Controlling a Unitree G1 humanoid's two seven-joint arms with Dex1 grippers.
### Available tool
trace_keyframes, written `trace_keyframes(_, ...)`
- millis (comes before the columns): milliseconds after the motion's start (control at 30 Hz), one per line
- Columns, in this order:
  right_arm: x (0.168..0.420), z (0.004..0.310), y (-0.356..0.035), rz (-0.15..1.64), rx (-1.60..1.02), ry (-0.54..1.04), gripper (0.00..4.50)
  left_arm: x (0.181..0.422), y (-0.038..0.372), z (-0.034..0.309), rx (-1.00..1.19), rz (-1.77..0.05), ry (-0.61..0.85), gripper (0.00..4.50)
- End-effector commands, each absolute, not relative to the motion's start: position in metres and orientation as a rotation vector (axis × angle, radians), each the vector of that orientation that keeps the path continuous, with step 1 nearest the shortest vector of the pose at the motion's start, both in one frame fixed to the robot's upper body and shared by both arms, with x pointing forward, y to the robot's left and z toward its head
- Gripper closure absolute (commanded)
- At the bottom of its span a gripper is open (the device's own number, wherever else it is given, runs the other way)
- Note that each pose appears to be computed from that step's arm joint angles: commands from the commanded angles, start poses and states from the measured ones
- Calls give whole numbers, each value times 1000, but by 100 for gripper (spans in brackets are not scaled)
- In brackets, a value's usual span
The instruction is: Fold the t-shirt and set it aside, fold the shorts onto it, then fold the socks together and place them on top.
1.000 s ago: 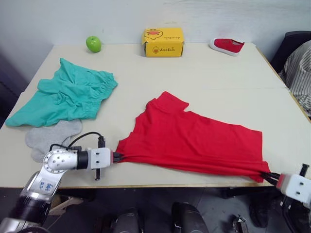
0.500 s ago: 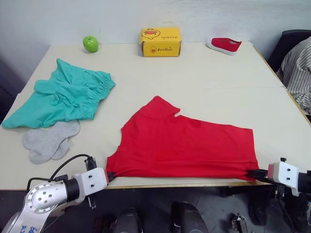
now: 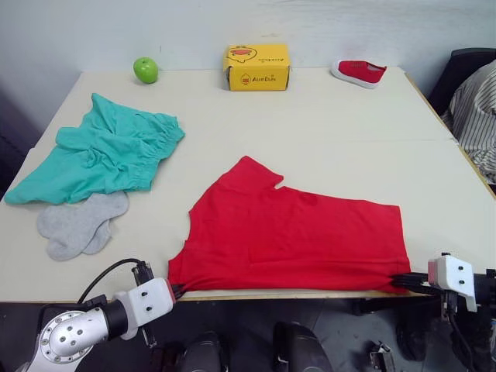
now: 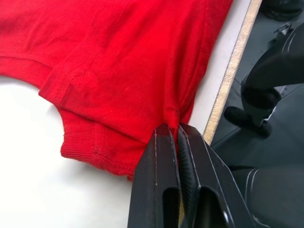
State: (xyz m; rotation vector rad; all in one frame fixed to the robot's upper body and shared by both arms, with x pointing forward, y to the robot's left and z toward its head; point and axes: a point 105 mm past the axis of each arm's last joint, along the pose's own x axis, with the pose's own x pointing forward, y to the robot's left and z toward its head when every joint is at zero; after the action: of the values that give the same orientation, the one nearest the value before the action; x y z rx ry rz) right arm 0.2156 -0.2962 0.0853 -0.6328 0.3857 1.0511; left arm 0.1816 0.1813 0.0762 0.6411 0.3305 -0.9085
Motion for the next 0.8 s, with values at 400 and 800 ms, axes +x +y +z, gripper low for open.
trace_keyframes(400,190,130,-303,1025,-444,463,36,173,220,124,376,-1022,373,29)
trace_keyframes(800,267,168,-300,813,-325,309,4,269,225,153,189,-940,326,0)
